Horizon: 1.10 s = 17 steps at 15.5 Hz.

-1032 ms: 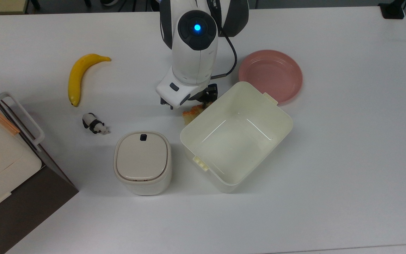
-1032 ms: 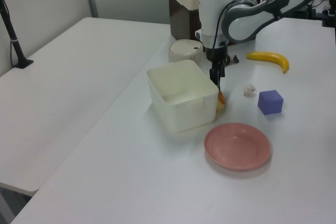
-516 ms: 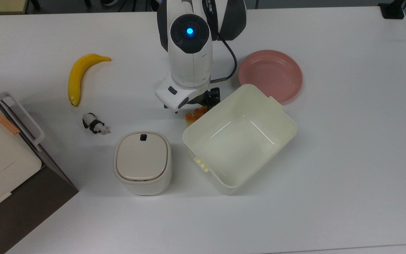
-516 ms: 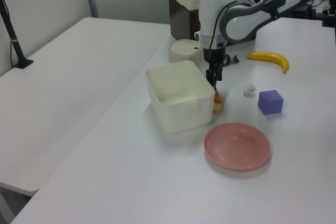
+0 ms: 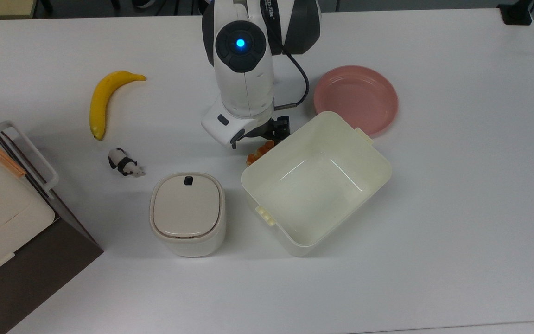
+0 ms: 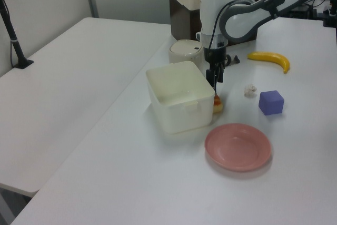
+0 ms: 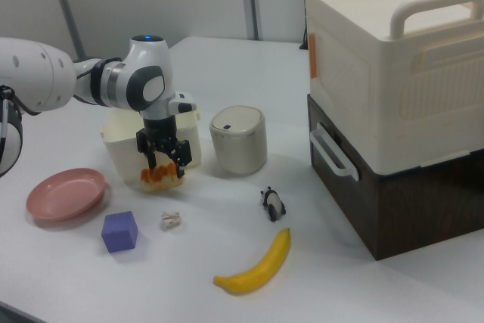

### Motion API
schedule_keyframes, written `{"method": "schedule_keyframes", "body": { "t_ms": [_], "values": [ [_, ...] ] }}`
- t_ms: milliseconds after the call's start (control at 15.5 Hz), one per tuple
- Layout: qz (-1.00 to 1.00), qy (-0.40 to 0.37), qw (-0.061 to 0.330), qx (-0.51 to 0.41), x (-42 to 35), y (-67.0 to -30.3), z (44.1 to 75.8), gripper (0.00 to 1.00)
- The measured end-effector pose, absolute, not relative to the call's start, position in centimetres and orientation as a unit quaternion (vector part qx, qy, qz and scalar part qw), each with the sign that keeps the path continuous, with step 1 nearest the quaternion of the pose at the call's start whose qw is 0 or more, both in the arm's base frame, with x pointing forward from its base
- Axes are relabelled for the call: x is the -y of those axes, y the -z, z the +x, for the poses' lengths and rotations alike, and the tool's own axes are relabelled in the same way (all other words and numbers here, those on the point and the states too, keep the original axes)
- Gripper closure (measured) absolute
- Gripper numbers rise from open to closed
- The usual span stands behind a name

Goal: Put the bread on a plate
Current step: 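Close the gripper on the orange bread roll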

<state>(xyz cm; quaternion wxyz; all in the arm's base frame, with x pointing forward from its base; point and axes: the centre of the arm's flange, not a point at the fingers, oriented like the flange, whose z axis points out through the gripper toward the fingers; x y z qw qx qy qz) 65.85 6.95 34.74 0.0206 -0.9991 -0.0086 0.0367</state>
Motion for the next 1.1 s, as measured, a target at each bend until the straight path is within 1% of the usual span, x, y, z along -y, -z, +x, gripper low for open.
{"method": "schedule_keyframes", "body": {
  "t_ms": [129, 258, 387, 516, 645, 774, 967, 1096],
  "values": [
    [-0.999, -0.036, 0.025, 0.006, -7.0, -34.1, 66.0, 0.05],
    [-0.999, -0.006, 0.037, 0.001, -7.1, -33.5, 66.9, 0.05],
    [-0.999, -0.004, 0.039, -0.001, -7.1, -32.7, 67.1, 0.05],
    [-0.999, -0.004, 0.040, -0.001, -7.1, -32.7, 67.1, 0.05],
    [-0.999, -0.005, 0.040, -0.001, -7.2, -32.6, 67.1, 0.08],
    [-0.999, -0.006, 0.040, 0.000, -7.2, -32.5, 67.1, 0.10],
    [-0.999, -0.006, 0.041, 0.002, -7.6, -32.4, 67.1, 0.38],
    [-0.999, -0.006, 0.042, 0.004, -7.8, -32.5, 67.1, 0.60]
  ]
}}
